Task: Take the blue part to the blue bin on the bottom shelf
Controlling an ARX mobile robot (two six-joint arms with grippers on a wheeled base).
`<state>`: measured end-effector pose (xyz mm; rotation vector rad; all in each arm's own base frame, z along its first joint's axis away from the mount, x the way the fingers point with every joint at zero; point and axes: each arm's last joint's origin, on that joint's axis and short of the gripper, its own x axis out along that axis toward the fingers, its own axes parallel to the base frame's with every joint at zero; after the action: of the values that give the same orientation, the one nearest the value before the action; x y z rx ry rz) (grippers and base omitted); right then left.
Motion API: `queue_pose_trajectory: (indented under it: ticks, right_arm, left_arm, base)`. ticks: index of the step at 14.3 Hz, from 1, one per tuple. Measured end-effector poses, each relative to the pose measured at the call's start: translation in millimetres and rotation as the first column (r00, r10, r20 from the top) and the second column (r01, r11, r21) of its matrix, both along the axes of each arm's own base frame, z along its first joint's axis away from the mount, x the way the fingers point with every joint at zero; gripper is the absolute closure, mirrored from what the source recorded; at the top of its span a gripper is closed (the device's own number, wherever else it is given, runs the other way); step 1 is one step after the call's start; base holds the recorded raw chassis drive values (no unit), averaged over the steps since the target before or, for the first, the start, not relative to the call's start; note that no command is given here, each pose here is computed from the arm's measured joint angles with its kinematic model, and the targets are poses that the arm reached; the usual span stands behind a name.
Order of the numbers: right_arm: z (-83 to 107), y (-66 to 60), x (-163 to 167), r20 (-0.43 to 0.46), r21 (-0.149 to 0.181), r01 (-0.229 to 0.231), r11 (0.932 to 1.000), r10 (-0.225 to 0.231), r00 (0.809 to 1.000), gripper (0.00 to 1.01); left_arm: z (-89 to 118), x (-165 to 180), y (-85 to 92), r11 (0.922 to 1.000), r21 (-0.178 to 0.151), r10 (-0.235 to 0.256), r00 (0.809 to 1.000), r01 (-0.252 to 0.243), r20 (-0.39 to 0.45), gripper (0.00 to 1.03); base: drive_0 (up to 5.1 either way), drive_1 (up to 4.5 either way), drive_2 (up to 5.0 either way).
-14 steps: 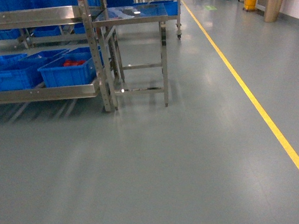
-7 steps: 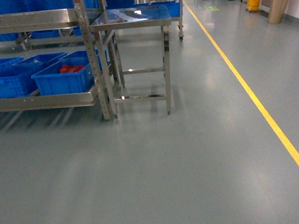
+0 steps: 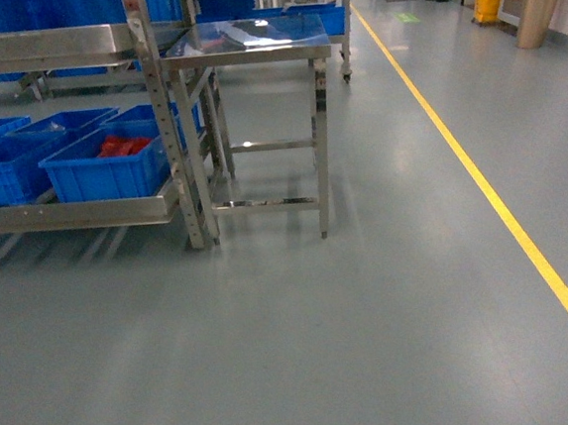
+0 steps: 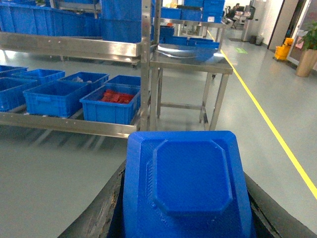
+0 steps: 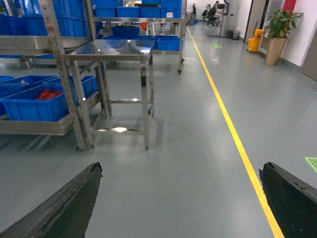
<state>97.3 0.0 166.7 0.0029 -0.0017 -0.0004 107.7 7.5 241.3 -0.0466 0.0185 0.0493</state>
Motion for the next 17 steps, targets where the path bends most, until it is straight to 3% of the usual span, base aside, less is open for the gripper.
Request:
queue_pose_trajectory:
  ticks: [17]
  right_arm:
    - [-0.2, 0.0, 0.0, -0.002, 0.000, 0.000, 1.0000, 0.000, 1.000, 0.03]
  left_arm:
    - [0.5, -0.1, 0.0, 1.0000, 0.000, -0.001, 1.000, 0.001, 0.005, 0.60]
  base:
    - [0.0, 4.00, -4.0]
